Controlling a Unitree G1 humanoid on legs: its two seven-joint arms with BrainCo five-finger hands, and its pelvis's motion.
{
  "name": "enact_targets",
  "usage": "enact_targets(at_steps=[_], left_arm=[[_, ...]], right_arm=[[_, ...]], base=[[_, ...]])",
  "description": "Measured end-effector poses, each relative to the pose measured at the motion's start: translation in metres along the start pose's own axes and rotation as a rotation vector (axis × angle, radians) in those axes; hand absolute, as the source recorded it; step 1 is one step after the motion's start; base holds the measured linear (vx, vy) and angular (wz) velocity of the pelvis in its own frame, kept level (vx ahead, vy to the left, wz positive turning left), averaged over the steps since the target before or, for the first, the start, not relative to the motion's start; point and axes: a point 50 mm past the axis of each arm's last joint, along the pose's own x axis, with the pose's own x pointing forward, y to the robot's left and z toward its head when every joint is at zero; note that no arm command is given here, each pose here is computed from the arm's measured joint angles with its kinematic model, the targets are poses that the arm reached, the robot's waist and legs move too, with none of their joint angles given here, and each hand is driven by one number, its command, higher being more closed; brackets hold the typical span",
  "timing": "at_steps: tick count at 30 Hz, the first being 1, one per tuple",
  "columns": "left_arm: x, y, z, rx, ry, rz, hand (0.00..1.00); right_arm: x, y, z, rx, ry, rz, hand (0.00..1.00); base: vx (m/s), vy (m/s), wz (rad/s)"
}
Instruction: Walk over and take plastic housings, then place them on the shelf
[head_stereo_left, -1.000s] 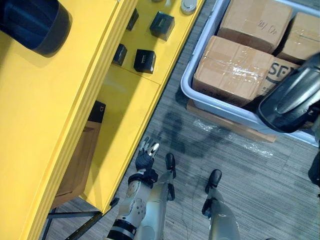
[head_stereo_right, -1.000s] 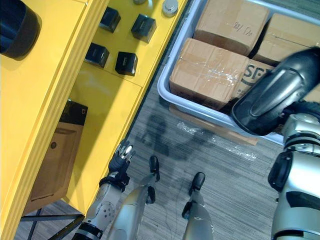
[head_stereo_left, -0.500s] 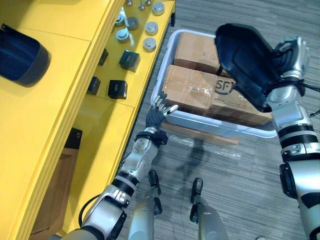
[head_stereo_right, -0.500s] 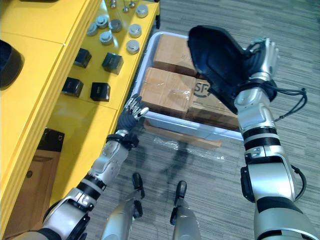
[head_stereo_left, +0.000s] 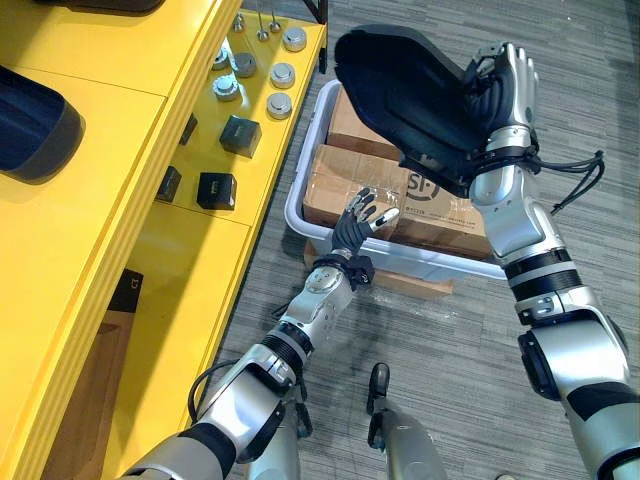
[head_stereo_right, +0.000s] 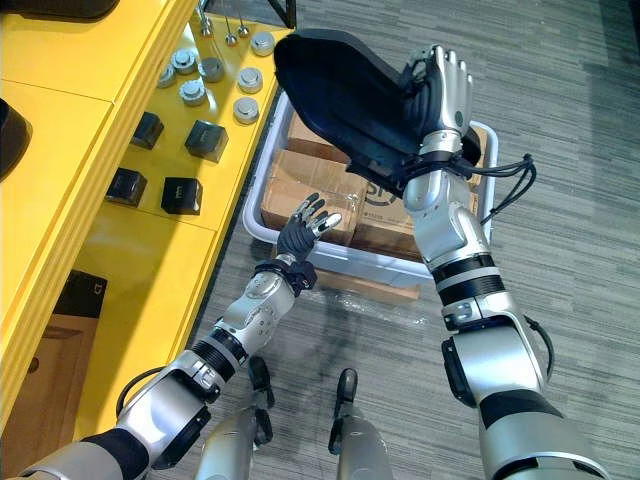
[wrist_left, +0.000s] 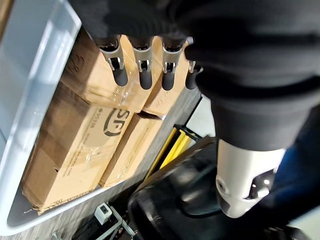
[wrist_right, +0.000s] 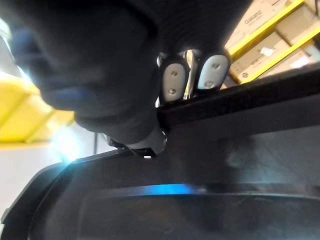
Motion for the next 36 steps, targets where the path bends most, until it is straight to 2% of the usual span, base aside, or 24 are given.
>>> enact_targets(at_steps=[7,12,14,18,19,24,29,35,36], left_arm=[[0.001,0.002,-0.001,-0.072,0.005,0.078,0.0],[0.001,-0.001,0.003,-0.209,-0.022,0.154,0.0],[0.001,0.006,0.008,-0.288,-0.06,0.237,0.0],[-0.003,0.014,0.005,-0.338,-0.073,0.319,0.0],[-0.004,0.017,0.007,-0.354,-0.082,0.343,1.0],[-0.018,0.041,0.015,-0.468,-0.204,0.477,1.0],[-0.028,0.053,0.011,-0.503,-0.246,0.522,1.0],[-0.043,0.05,0.014,-0.561,-0.307,0.47,1.0],[-0.045,0.049,0.018,-0.557,-0.327,0.453,1.0]], right_arm=[[-0.034,0.028,0.019,0.157,-0.01,0.019,1.0],[-0.077,0.053,0.025,0.284,0.043,0.075,1.0],[-0.093,0.059,0.029,0.335,0.066,0.067,1.0],[-0.115,0.066,0.036,0.399,0.087,0.07,1.0],[-0.119,0.067,0.037,0.418,0.097,0.069,1.0],[-0.144,0.078,0.05,0.516,0.114,0.11,1.0],[-0.163,0.084,0.043,0.6,0.199,0.135,1.0],[-0.171,0.075,0.047,0.674,0.18,0.101,1.0],[-0.171,0.071,0.048,0.694,0.177,0.088,0.0]], base=[[-0.02,0.004,-0.07],[0.01,0.008,-0.01],[0.02,0.011,0.01],[0.03,0.016,0.04],[0.05,0.008,0.06],[0.06,-0.002,0.09],[0.05,-0.006,0.17],[0.03,-0.01,0.56],[0.01,0.002,0.9]])
